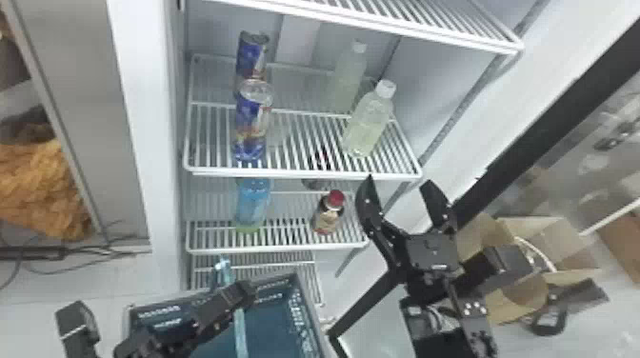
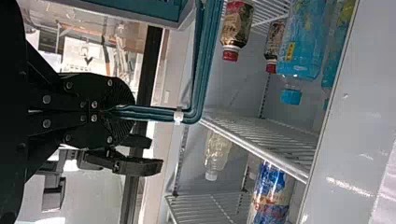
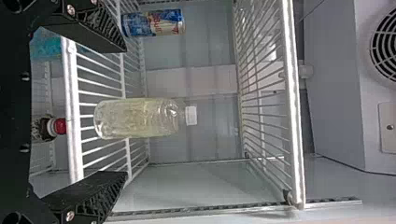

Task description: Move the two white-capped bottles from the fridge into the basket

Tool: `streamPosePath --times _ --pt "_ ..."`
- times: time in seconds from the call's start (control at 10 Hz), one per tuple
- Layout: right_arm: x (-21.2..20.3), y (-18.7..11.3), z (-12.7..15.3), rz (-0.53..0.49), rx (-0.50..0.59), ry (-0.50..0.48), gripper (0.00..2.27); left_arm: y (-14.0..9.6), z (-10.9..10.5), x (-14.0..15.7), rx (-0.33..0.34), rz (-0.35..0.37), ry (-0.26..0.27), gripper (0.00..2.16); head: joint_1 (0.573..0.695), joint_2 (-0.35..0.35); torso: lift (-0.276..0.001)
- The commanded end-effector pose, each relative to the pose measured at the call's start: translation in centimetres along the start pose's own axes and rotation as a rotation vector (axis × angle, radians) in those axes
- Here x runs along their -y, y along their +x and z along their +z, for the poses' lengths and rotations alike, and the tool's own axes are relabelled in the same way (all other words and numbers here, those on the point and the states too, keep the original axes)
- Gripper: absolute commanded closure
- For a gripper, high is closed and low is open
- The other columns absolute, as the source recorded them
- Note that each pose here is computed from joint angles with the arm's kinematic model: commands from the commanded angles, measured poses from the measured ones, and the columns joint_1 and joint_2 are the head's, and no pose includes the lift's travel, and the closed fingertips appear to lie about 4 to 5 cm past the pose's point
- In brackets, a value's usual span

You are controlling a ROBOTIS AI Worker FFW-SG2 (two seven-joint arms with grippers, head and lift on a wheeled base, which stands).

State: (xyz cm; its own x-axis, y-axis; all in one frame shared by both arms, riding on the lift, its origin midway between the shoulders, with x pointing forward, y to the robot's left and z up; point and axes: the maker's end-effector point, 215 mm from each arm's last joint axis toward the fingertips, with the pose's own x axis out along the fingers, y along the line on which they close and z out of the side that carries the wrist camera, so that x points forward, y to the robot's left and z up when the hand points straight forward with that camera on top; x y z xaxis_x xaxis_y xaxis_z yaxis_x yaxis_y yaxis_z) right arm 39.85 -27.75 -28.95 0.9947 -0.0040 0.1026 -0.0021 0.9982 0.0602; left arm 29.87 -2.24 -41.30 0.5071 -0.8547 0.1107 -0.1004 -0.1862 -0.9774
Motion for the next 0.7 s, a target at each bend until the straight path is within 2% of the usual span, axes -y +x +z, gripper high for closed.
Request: streamPosePath --times 0.0,0.4,0.6 --pt "0.2 1.2 -0.2 0.003 0.009 -0.004 0.10 0.0 0.1 0.0 0.002 -0.001 -0.001 1.18 0.695 -0.350 0.000" --pt "0.7 4.7 -1.0 0.007 0.029 -0.025 0.07 0.2 0.0 0.2 0.001 -0.007 -0.001 1.18 0.695 -0.350 0.000" --pt "0.8 6.3 -2.5 0.026 -0.005 -0.030 0.07 0.2 0.0 0.2 -0.002 -0.007 0.001 1.19 0.695 -0.350 0.000"
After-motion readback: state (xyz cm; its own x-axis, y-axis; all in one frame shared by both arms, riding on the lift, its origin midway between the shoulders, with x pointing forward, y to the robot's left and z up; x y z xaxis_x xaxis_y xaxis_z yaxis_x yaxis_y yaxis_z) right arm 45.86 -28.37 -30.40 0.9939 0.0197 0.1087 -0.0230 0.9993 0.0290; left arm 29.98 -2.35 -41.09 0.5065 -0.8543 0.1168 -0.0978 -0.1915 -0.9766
